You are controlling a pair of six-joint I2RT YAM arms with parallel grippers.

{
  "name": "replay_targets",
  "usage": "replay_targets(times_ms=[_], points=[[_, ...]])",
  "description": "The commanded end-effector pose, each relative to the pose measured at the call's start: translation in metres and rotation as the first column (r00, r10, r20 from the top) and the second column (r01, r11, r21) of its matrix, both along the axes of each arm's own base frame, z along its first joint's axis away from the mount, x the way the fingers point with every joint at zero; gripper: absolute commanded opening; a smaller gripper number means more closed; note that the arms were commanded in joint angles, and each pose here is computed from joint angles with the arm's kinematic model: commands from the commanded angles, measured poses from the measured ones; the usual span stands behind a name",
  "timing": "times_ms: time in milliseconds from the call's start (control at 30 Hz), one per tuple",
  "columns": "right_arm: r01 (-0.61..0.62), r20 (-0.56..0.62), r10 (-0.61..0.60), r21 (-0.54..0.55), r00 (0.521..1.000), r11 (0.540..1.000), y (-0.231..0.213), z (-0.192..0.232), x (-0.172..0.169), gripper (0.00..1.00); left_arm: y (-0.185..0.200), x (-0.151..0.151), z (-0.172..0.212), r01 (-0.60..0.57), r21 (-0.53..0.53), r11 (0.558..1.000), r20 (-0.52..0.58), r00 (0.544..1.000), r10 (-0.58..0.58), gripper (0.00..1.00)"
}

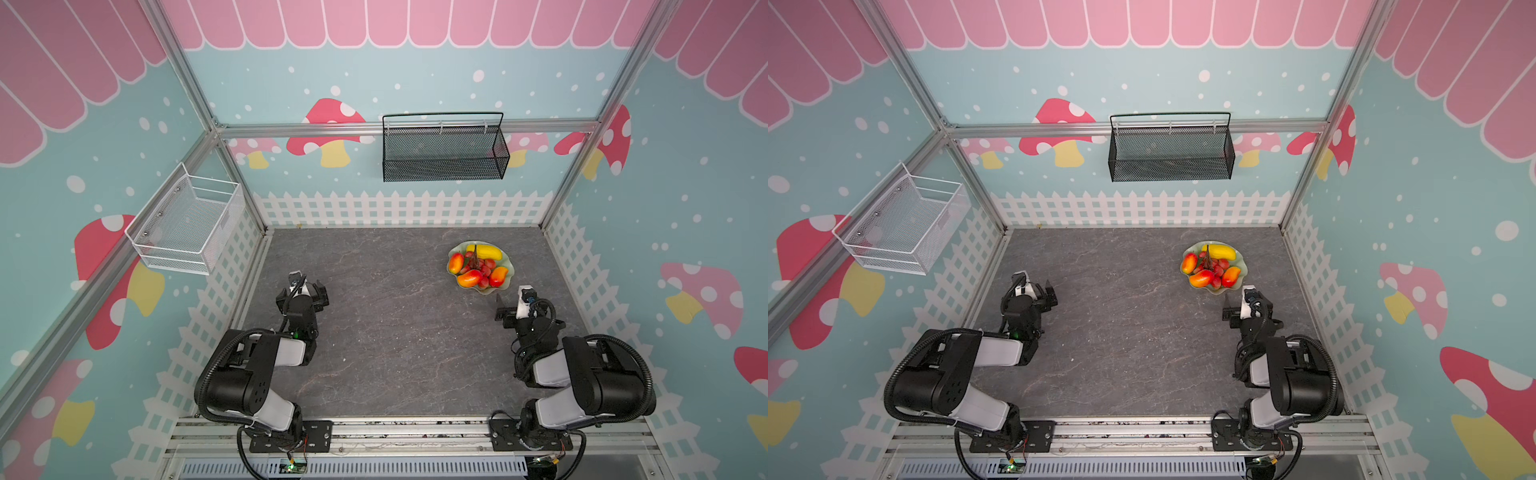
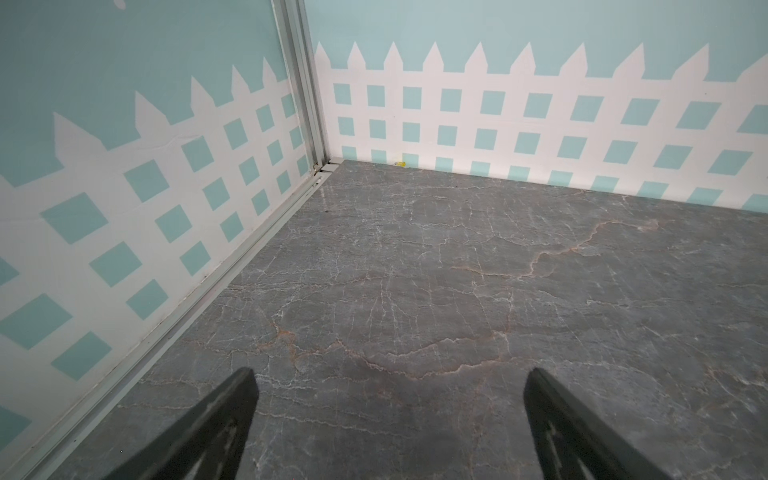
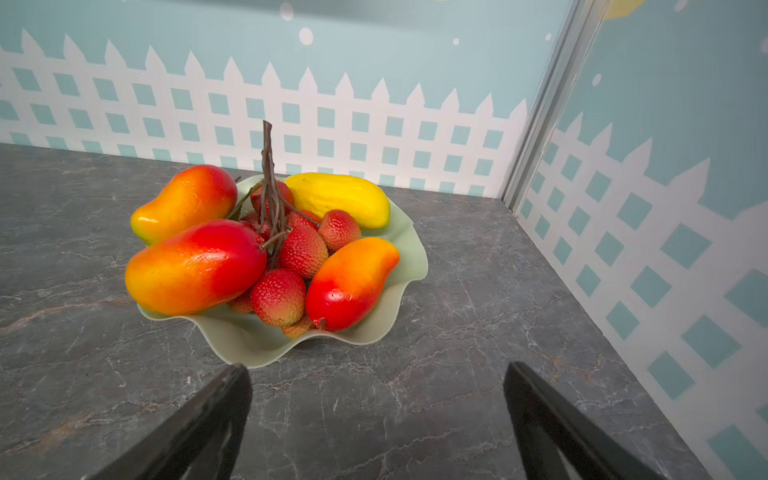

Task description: Place and organize the fake fruits in the fruit bowl

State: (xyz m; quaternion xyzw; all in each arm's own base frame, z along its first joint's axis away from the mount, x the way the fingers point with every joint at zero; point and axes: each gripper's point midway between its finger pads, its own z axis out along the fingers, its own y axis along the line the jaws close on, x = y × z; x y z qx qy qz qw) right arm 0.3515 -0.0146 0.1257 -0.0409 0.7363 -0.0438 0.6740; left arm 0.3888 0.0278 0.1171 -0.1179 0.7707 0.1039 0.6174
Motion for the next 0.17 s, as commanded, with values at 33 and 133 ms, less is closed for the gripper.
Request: replay_targets(times_ms=[33,133], points=[[-0.042,0.07,0.044,-0.031,0.997,0.999,0.007,0.017,0.002,0.98,-0.002,0.009,0.003,0.047,-0.019,0.999,-0.008,0.999,-0.047,1.0],[0.064,0.106,-0.064,0.009,0.992,0.998,-0.01,0.02,-0.016,0.98,0.001,0.004,0.004,0.023,-0.022,0.999,0.017,1.0,-0.022,1.0]])
